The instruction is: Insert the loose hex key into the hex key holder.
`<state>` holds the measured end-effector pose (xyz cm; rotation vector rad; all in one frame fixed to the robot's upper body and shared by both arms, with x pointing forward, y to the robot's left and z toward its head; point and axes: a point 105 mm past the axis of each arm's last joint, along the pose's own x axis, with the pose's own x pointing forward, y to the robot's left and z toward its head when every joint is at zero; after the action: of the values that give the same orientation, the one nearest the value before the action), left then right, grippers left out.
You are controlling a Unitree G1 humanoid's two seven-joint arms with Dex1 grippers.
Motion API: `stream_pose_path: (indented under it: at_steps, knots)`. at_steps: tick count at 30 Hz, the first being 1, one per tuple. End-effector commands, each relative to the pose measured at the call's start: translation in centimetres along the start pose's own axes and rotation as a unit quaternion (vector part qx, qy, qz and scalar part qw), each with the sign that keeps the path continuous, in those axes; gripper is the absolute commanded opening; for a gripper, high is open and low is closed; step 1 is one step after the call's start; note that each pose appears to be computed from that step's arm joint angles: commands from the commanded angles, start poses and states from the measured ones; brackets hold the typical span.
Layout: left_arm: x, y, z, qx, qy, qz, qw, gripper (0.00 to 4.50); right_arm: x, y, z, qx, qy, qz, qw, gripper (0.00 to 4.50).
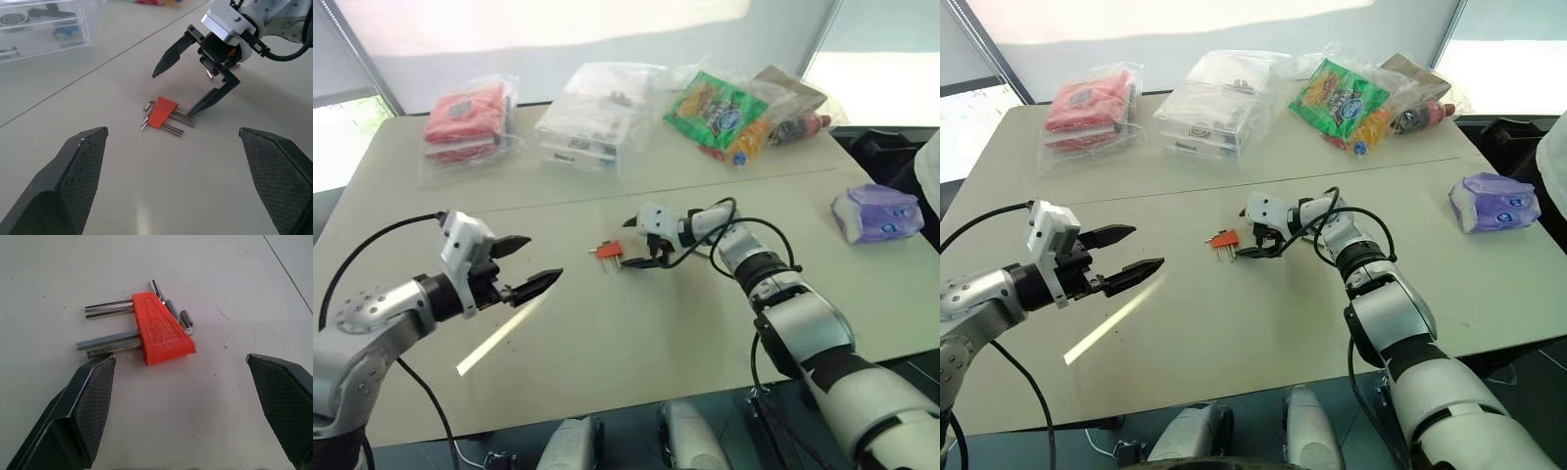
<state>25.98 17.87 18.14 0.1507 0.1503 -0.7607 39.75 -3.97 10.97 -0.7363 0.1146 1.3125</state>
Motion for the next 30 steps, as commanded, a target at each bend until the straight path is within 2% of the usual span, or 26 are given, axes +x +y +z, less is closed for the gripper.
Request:
stream_pose_path:
  at_steps: [1, 8, 19, 22, 26, 27, 28, 30]
  knots:
    - [-0.4, -0.2, 1.0, 0.020, -0.011, 0.005, 1.000, 4.50, 1.1, 0.1, 1.2, -0.003, -0.010, 0.010, 1.000, 4.42]
    - [-0.3, -0.3, 0.9, 0.021, -0.010, 0.006, 1.000, 4.50, 1.8, 0.5, 1.3, 0.032, -0.012, 0.022, 0.999, 4.42]
    - [-0.1, -0.3, 0.9, 0.025, -0.012, 0.009, 1.000, 4.50, 0.6, 0.5, -1.3, 0.051, 0.044, 0.022, 0.997, 4.42]
    - [0.1, -0.3, 0.8, 0.026, -0.013, 0.008, 1.000, 4.50, 0.6, 0.8, -1.8, 0.062, 0.052, 0.025, 0.996, 3.64]
    - [0.2, -0.2, 0.9, 0.027, -0.014, 0.006, 1.000, 4.50, 0.6, 1.0, -2.1, 0.064, 0.055, 0.025, 0.996, 1.73]
    - [0.2, -0.2, 0.9, 0.027, -0.014, 0.006, 1.000, 4.50, 0.5, 1.0, -2.1, 0.065, 0.054, 0.024, 0.996, 1.12]
    - [0.2, -0.1, 0.9, 0.027, -0.013, 0.005, 1.000, 4.50, 0.5, 1.0, -2.2, 0.061, 0.055, 0.023, 0.996, 0.98]
    - [0.2, -0.1, 0.9, 0.027, -0.013, 0.004, 1.000, 4.50, 0.3, 0.9, -2.2, 0.045, 0.058, 0.018, 0.997, 0.99]
